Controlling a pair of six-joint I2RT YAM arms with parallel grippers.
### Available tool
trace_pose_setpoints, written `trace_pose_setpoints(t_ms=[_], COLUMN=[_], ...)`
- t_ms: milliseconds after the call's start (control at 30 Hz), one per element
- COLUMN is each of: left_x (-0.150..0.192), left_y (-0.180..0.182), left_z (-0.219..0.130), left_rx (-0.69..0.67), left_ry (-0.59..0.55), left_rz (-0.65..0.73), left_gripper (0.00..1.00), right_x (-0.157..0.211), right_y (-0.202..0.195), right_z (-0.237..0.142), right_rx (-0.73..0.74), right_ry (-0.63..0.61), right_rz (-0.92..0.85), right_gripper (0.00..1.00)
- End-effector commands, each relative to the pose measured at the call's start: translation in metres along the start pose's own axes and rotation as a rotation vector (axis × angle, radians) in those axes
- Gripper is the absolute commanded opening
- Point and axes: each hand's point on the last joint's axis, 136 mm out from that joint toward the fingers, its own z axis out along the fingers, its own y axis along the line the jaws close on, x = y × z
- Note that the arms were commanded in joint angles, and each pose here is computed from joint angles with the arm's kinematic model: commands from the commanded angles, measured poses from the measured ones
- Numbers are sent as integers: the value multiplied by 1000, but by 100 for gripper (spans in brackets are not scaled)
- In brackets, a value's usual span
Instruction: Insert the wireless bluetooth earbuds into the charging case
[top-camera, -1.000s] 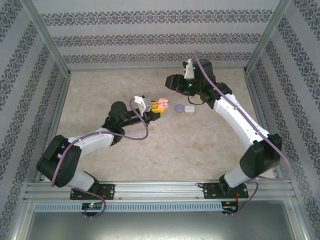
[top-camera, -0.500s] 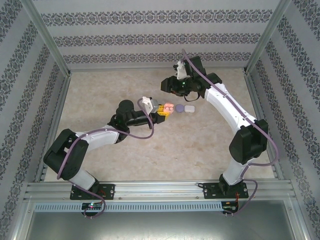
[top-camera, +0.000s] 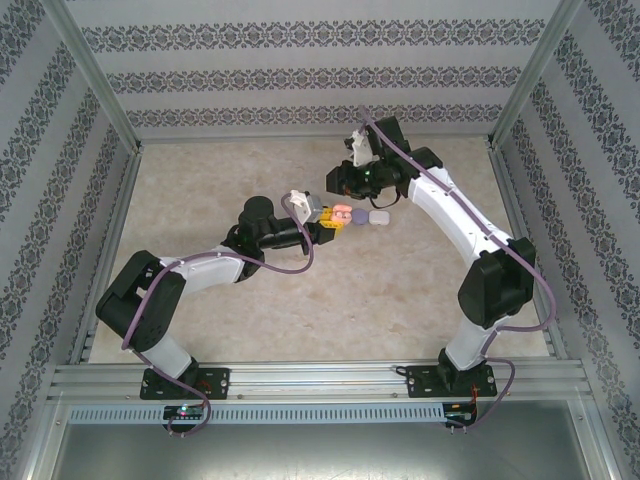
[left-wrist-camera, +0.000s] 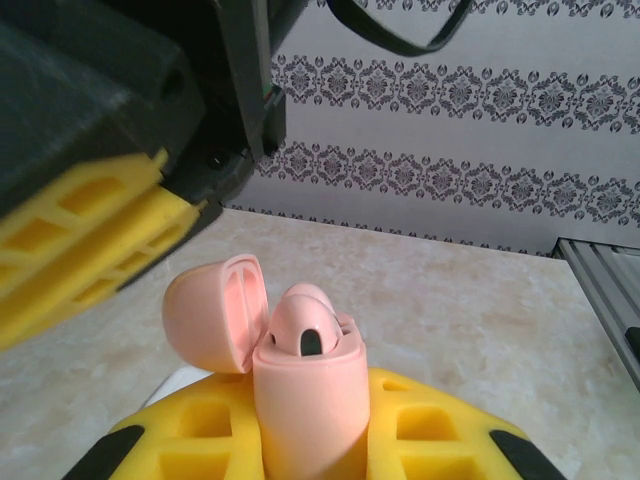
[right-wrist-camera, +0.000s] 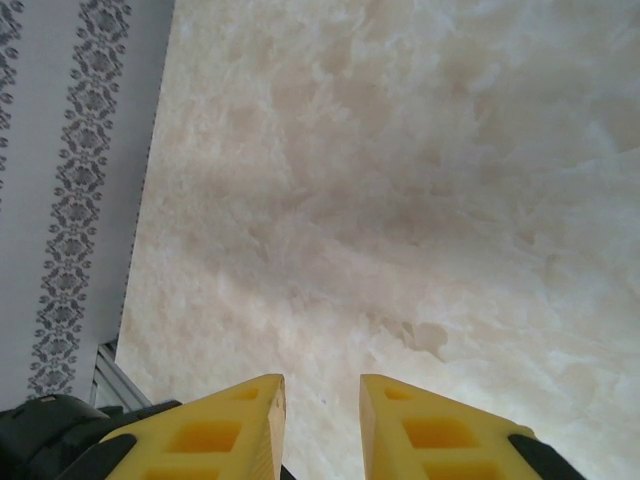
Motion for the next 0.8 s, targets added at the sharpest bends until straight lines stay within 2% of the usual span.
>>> trace_pose_setpoints(t_ms=[0,200,400,567,667,767], left_x=[-18,-22,-24,-19,-9,6], left_y=[-1,8,11,16,28,43], left_z=[4,2,0,0,-2,-6], left_rx=[-1,-58,-84,-107,-179,-251], left_ry=[-58,-71,-84,-69,-37,8], left_rz=[66,88,95,57,-3,-88], left_gripper=[0,0,0,0,0,0], right_x=[17,42,61,39,29,30], right_y=[7,12,11,-13,-31,-53], right_z=[-10,-26,-50,-85,-104,-111], right_rx=[-9,-5,14,114,127,166], right_ry=[17,24,-29,-228,-329,-367], right_rz=[-21,-31,-19,54,122,164], right_gripper=[24,21,21,44,50,53])
